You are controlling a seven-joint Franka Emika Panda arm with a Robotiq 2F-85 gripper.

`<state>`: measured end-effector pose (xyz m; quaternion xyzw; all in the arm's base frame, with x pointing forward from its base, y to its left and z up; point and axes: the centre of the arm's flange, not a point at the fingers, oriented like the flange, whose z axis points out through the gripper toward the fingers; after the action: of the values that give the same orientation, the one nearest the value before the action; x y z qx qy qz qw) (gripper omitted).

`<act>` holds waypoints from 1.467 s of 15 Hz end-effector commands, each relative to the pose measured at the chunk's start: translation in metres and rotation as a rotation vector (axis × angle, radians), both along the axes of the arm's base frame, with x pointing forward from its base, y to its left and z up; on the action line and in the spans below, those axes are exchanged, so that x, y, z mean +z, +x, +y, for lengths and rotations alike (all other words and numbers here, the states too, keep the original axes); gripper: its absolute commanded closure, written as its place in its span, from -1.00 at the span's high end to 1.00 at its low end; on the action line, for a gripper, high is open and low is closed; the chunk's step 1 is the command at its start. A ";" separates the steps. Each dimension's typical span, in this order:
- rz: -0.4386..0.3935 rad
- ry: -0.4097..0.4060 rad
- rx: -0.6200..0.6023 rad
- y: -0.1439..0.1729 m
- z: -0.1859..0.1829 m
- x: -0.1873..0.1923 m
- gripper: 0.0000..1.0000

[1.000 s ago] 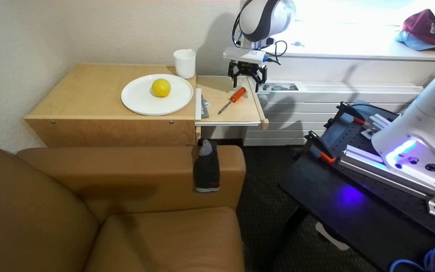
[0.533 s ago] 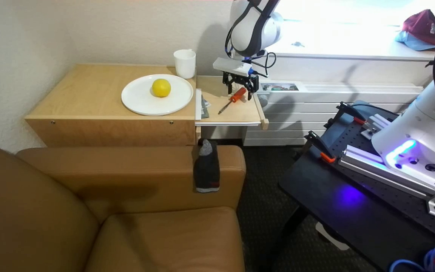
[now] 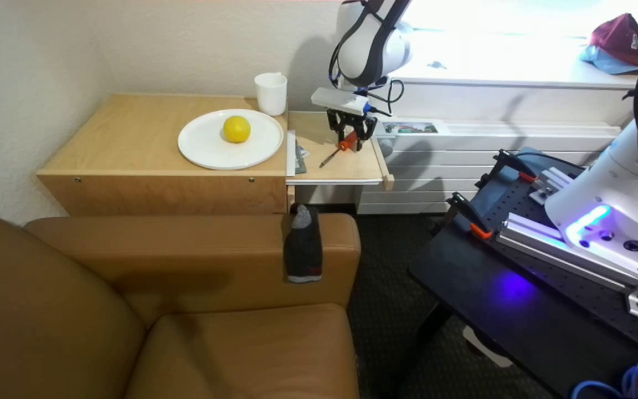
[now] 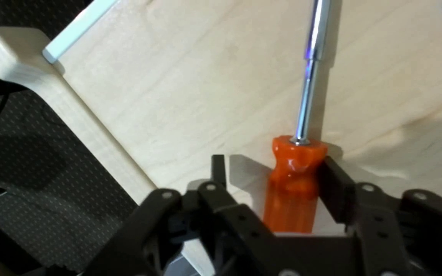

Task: Put the screwdriver on the windowsill

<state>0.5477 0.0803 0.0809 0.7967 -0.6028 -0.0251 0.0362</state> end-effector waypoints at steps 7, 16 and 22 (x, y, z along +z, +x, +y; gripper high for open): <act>0.000 0.072 -0.053 -0.005 -0.039 0.009 -0.83; 0.019 0.264 -0.223 -0.091 -0.208 0.042 -0.83; -0.063 0.388 -0.470 -0.179 -0.318 0.076 -0.83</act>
<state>0.4091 -0.2092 0.1255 0.6477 -0.7501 -0.1111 -0.0738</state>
